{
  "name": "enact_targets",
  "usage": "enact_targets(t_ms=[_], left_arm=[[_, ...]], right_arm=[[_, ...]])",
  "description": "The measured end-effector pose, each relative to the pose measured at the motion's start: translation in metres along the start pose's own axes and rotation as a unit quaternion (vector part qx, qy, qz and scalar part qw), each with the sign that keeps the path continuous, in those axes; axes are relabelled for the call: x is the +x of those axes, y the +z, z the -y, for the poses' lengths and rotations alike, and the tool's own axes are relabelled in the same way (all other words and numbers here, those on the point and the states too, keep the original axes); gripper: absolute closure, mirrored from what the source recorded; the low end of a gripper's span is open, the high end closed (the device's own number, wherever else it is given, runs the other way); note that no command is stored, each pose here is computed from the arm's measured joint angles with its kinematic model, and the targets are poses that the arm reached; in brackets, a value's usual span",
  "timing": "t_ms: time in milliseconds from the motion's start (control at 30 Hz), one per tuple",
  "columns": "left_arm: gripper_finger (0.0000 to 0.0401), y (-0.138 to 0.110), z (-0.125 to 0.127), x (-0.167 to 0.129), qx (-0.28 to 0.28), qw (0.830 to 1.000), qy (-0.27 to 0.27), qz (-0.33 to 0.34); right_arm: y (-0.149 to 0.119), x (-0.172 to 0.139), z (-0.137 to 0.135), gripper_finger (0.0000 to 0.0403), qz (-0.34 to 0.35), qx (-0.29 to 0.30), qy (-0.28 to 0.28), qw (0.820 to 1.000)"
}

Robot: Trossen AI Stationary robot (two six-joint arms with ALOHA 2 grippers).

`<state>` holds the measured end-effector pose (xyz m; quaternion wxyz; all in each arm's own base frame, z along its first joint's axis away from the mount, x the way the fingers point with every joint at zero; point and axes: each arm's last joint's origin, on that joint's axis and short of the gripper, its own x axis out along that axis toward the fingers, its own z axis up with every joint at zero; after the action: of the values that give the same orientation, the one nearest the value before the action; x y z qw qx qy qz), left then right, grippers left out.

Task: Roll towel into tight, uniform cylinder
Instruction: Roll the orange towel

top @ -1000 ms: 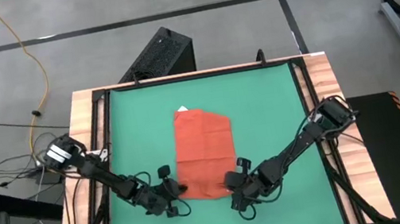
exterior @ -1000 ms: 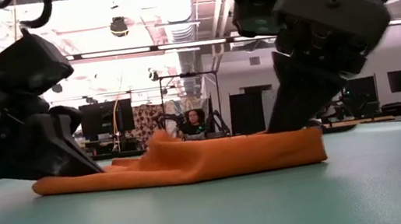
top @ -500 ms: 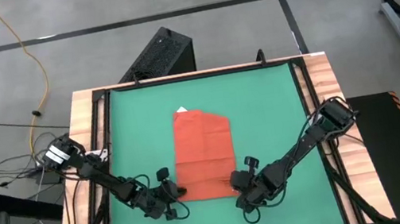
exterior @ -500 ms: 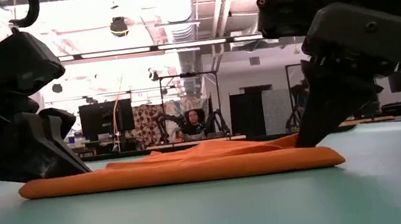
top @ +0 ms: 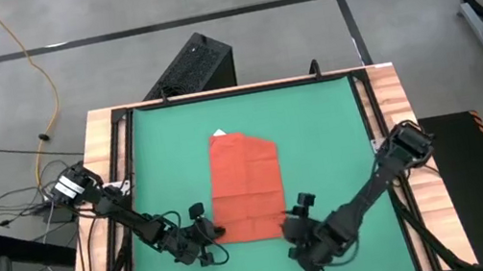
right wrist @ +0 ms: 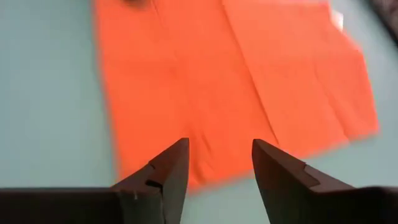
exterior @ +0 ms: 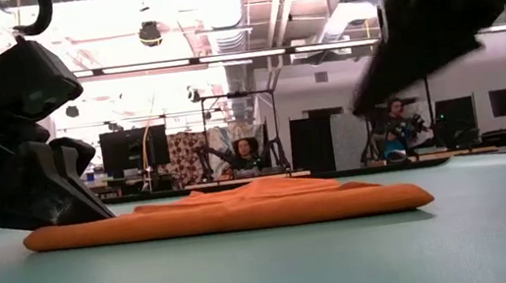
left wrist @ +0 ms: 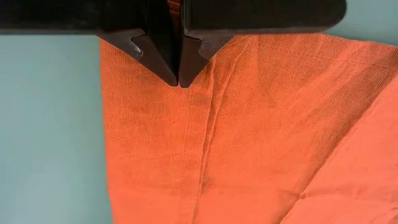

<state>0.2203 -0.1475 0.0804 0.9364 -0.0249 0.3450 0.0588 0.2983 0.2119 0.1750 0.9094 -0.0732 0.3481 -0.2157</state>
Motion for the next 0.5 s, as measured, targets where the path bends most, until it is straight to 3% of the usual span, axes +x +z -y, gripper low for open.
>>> enact_targets(t_ms=[233, 500], left_arm=[[0.0401, 0.000, 0.000, 0.000, 0.001, 1.000, 0.000, 0.000], [0.0401, 0.000, 0.000, 0.000, 0.003, 1.000, 0.001, 0.000]], right_arm=[[-0.029, 0.007, -0.026, 0.0226, 0.080, 0.000, 0.047, 0.996], [-0.029, 0.032, -0.031, 0.0178, 0.097, -0.037, 0.086, 0.991]])
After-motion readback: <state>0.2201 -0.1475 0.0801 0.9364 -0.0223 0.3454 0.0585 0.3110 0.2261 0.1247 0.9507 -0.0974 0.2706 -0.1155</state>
